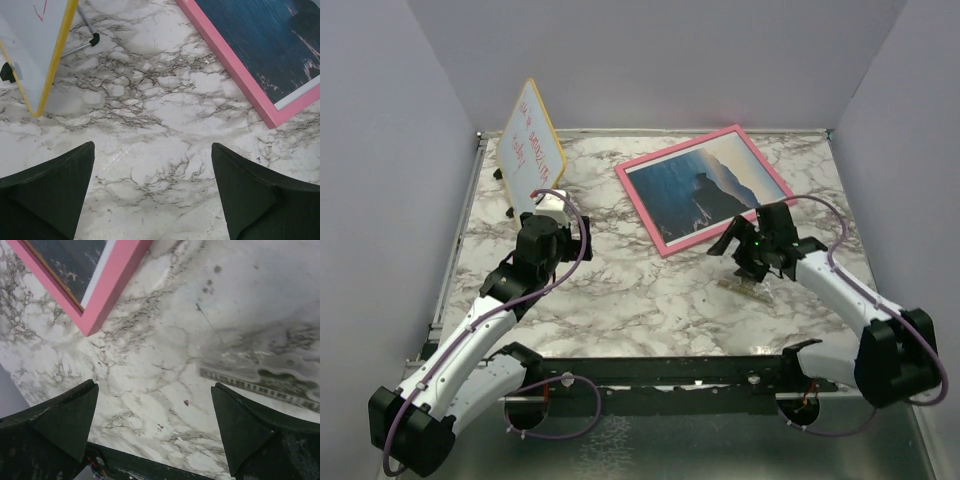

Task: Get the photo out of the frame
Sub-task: Adjust the distractor at the center of the board.

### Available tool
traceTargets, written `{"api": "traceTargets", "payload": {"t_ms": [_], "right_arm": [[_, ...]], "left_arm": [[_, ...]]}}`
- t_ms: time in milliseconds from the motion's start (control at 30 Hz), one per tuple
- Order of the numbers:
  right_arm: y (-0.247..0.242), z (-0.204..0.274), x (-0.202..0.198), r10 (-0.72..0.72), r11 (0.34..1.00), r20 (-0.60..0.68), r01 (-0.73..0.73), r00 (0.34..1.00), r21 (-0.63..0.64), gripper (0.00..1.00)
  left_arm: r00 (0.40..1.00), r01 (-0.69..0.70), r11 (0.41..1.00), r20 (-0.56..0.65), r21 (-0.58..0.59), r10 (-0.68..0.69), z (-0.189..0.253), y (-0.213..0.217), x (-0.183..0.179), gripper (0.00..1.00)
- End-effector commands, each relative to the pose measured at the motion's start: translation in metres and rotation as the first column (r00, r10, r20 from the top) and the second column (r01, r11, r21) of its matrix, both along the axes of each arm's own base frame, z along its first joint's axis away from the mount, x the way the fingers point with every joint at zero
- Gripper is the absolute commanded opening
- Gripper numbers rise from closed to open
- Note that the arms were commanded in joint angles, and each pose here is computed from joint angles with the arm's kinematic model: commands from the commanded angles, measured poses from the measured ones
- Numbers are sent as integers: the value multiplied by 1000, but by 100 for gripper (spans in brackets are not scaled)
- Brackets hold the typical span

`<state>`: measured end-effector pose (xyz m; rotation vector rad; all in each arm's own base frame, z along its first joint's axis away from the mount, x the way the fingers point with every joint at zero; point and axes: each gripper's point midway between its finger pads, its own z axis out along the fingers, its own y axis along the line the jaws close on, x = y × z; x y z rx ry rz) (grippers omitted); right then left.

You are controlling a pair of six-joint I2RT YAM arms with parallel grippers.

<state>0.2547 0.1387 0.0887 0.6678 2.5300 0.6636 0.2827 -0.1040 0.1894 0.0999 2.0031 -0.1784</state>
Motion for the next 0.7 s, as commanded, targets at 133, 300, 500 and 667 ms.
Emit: {"api": "traceTargets", "payload": {"t_ms": [133,300,500,667], "right_arm": [[21,-23,30,33,997,-63,-37,997,-62,100],[-28,-55,5,-119,954,-171,66,978,-291,100],[-94,-68,-30,-288,857,-209,154,934,-492,100],[-128,-53,-40,-415,807,-148,288,898,-516,100]], "left_arm": [[1000,-17,1000,6,23,16,-1,5,0,99],[1000,-17,1000,7,22,16,-1,5,0,99],[1000,-12,1000,-1,21,13,-3,4,0,99],[1000,-18,1000,1,24,18,-2,5,0,99]]}}
